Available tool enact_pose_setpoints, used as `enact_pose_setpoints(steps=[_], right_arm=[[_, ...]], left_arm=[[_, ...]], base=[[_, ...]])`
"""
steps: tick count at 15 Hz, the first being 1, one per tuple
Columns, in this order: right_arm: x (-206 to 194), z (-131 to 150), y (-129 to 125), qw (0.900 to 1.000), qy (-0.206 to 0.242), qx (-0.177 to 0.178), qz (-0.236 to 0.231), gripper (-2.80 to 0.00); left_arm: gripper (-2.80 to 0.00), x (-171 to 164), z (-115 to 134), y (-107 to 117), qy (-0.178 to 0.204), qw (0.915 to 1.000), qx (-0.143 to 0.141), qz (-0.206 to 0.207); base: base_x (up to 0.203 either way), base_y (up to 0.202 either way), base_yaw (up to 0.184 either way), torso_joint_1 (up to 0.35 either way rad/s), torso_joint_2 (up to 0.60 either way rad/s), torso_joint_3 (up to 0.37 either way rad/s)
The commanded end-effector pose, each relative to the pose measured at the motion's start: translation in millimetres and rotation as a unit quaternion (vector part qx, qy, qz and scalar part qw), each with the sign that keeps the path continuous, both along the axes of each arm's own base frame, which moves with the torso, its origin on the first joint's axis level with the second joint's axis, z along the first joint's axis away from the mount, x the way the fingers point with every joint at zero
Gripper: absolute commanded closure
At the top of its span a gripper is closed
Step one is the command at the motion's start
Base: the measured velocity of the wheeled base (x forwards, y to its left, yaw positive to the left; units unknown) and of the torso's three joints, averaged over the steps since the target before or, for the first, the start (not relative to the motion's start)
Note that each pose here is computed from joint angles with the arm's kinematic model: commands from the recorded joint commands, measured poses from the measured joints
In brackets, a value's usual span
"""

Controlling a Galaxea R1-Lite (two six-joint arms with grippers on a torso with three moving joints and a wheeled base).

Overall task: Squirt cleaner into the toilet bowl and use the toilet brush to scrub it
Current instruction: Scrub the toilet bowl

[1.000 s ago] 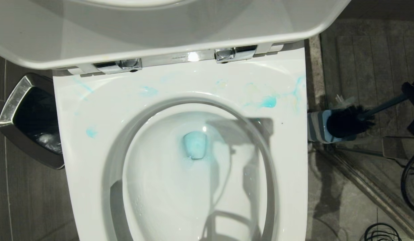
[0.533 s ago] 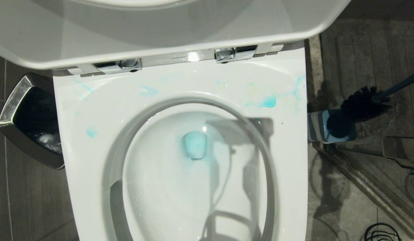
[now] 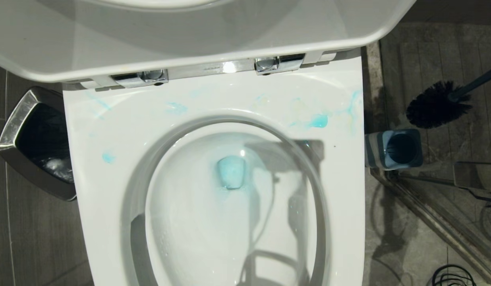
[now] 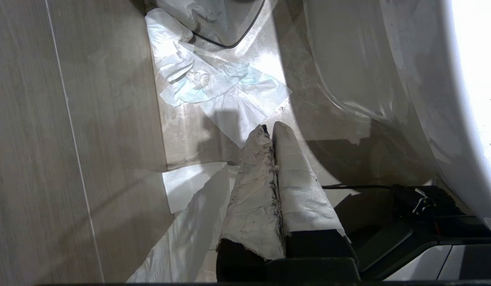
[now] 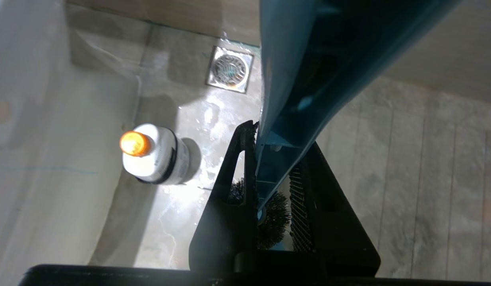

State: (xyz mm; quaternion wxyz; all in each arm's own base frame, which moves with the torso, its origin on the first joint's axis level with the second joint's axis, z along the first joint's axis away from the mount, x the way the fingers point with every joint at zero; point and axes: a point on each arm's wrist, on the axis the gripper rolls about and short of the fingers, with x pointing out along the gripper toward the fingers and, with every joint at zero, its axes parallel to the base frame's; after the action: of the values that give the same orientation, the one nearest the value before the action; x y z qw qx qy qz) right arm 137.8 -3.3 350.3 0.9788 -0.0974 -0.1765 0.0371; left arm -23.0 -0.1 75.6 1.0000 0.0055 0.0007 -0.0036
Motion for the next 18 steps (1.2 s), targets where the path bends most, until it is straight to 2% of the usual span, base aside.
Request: enact_pose_setpoints(steps=[1, 5, 18], right_arm=[[-2, 3, 3, 1.000, -0.008, -0.004, 0.009, 0.00], [0, 8, 3, 1.000, -0.014, -0.005, 0.008, 0.00], [-2, 17, 3, 1.000, -0.025, -0.004, 0.004, 0.00]], left_arm=[[0.00, 0, 0, 0, 0.001, 1.0000, 0.000, 0.000], [0.00, 0, 0, 0, 0.001, 1.0000, -0.003, 0.003], [0.00, 0, 0, 0, 0.001, 1.0000, -0.003, 0.003]], base=[[0.000, 0.000, 0.000, 0.000, 0.00, 0.000], [0.000, 0.000, 0.000, 0.002, 0.00, 0.087], [0.000, 0.000, 0.000, 0.001, 0.00, 0.198]])
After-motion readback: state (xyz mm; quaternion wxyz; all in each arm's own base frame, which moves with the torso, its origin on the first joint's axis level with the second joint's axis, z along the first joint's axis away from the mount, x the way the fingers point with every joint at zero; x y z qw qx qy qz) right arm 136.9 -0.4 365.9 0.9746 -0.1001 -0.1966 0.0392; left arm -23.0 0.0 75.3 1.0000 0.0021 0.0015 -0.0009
